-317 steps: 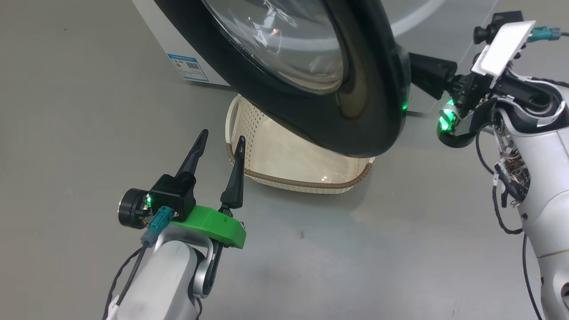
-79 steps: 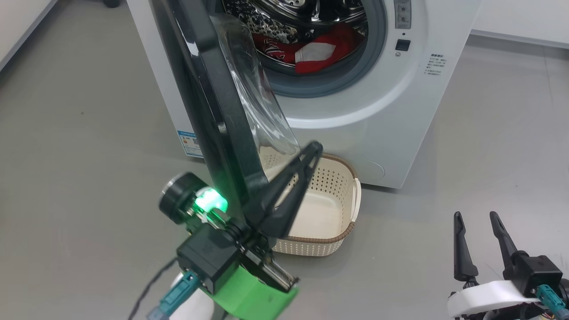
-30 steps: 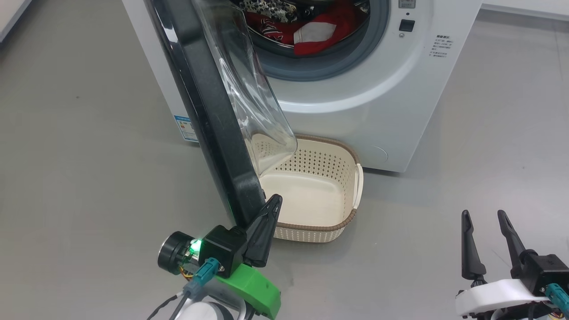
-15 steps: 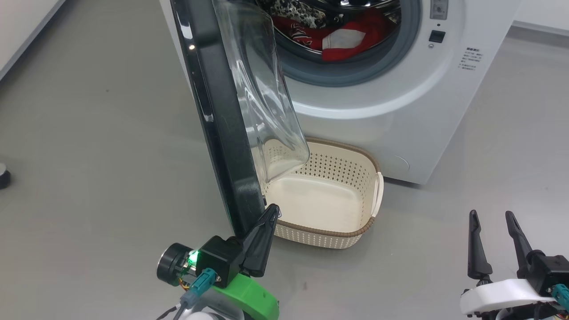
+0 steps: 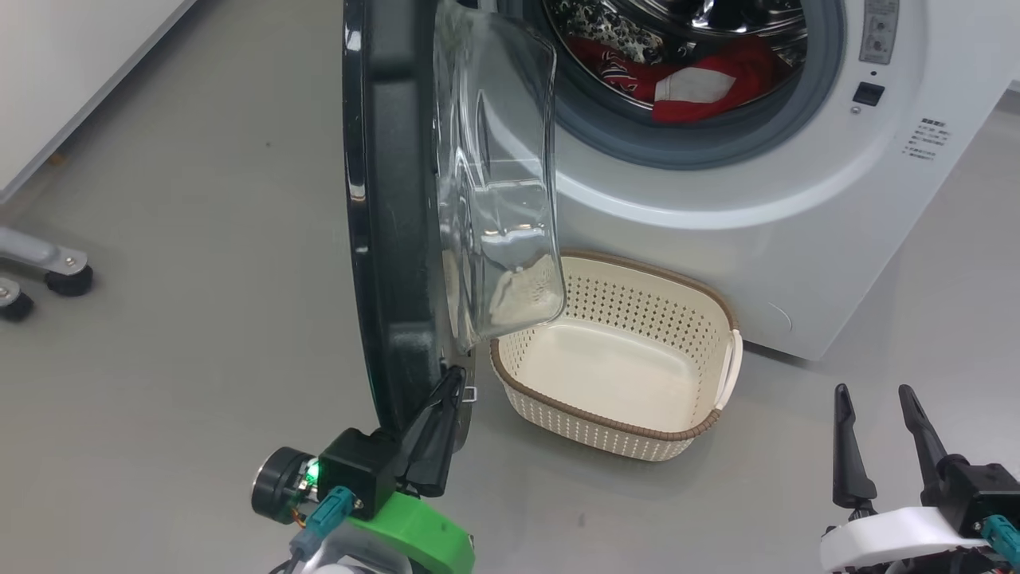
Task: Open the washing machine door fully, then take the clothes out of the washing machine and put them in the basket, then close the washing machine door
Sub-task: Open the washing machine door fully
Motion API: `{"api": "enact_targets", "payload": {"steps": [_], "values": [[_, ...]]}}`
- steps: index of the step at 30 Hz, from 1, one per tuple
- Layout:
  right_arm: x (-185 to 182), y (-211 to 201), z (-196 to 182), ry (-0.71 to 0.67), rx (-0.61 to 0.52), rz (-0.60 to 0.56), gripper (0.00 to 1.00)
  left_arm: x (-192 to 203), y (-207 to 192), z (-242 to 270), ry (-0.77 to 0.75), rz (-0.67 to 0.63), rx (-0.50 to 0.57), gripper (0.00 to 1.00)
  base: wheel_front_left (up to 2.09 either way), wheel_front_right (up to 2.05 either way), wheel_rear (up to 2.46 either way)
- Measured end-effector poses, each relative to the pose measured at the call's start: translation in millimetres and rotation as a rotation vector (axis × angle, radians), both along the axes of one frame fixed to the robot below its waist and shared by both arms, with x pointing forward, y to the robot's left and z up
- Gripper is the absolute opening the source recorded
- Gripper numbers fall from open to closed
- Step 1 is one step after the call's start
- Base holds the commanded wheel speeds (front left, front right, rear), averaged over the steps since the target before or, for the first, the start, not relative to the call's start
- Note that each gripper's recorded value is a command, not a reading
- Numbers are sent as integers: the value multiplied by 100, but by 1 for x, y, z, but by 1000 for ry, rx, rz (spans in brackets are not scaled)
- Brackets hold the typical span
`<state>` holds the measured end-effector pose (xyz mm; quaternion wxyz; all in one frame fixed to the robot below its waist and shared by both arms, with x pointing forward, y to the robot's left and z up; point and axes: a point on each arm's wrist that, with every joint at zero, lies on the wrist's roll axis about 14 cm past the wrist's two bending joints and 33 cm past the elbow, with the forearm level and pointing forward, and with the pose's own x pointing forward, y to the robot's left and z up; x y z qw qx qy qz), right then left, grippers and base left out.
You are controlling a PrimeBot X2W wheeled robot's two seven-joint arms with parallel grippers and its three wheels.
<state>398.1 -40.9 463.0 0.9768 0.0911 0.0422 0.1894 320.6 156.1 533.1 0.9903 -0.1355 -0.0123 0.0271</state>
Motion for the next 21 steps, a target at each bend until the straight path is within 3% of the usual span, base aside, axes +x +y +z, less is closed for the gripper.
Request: {"api": "enact_targets", "payload": {"steps": [21], "values": [[-3,15,-13,30,-5,55,100,-11,84,-1,14,259,86,0,0,0,0]]}}
